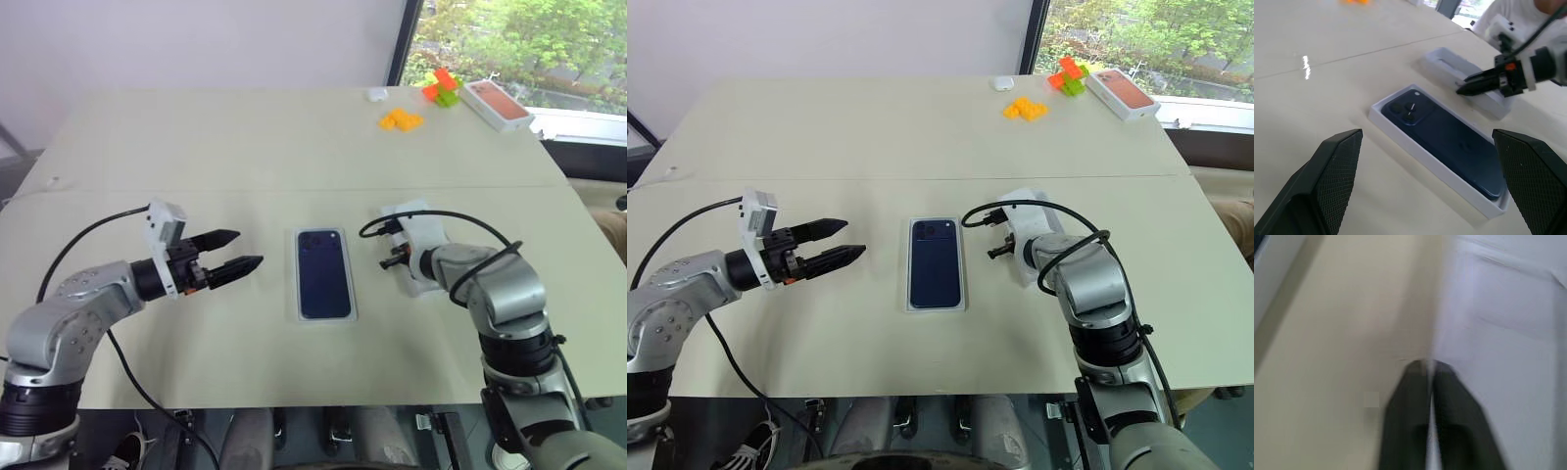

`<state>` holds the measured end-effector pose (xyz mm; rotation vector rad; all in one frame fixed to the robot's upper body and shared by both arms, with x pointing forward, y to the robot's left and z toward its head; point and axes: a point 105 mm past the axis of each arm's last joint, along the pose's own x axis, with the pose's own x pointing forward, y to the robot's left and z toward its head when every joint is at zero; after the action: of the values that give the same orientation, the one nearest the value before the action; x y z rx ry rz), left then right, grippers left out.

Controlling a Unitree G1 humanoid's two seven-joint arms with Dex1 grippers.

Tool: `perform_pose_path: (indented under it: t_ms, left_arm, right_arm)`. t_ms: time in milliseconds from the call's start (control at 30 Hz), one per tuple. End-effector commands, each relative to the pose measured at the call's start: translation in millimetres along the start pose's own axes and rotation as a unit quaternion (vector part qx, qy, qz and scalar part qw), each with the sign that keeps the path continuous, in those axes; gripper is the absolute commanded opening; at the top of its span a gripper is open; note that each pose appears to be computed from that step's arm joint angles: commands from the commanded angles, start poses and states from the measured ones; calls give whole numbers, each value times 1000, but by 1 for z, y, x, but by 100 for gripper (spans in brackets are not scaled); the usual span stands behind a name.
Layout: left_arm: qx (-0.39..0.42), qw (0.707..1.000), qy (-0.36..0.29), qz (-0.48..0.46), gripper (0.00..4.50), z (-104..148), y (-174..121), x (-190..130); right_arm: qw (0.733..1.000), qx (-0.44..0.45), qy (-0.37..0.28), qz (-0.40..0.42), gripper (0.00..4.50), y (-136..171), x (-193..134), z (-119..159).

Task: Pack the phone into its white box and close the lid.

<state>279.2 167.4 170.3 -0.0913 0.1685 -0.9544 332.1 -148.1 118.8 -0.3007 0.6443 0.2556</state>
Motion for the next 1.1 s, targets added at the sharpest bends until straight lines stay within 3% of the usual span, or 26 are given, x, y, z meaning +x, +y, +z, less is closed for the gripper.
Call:
perform_pose_path:
  t_ms: [33, 133, 200, 333, 467, 633, 767, 900, 1000, 1100]
  left_arm:
    - [28, 999, -19, 1, 450, 14, -2, -4]
    - [27, 999, -19, 3, 450, 14, -1, -5]
    - [27, 999, -20, 10, 450, 14, 1, -6]
    - [28, 999, -23, 23, 450, 15, 6, -14]
    - [30, 998, -25, 41, 450, 18, 12, -22]
    - [33, 997, -27, 59, 450, 22, 18, -33]
    - [36, 996, -28, 73, 450, 22, 21, -37]
    - [26, 996, -35, 73, 450, 23, 20, -36]
    - [27, 996, -32, 78, 450, 21, 20, -36]
    - [25, 996, -36, 80, 450, 20, 19, -34]
  right_arm:
    - [1000, -2, -16, -15, 5, -4, 0, 6]
    - [999, -3, -42, -14, 5, -4, -2, 19]
    - [994, -37, -101, 7, 5, 4, -9, 43]
    - [975, -28, -185, 119, 5, 35, -28, 82]
    - [934, 85, -230, 259, 5, 52, -50, 115]
    - [841, 221, -224, 440, 5, 83, -68, 142]
    - [774, 284, -205, 527, 5, 106, -71, 148]
    - [765, 314, -127, 547, 5, 132, -53, 121]
    - [737, 334, -116, 576, 5, 141, -59, 126]
    - [733, 340, -101, 581, 5, 150, -62, 124]
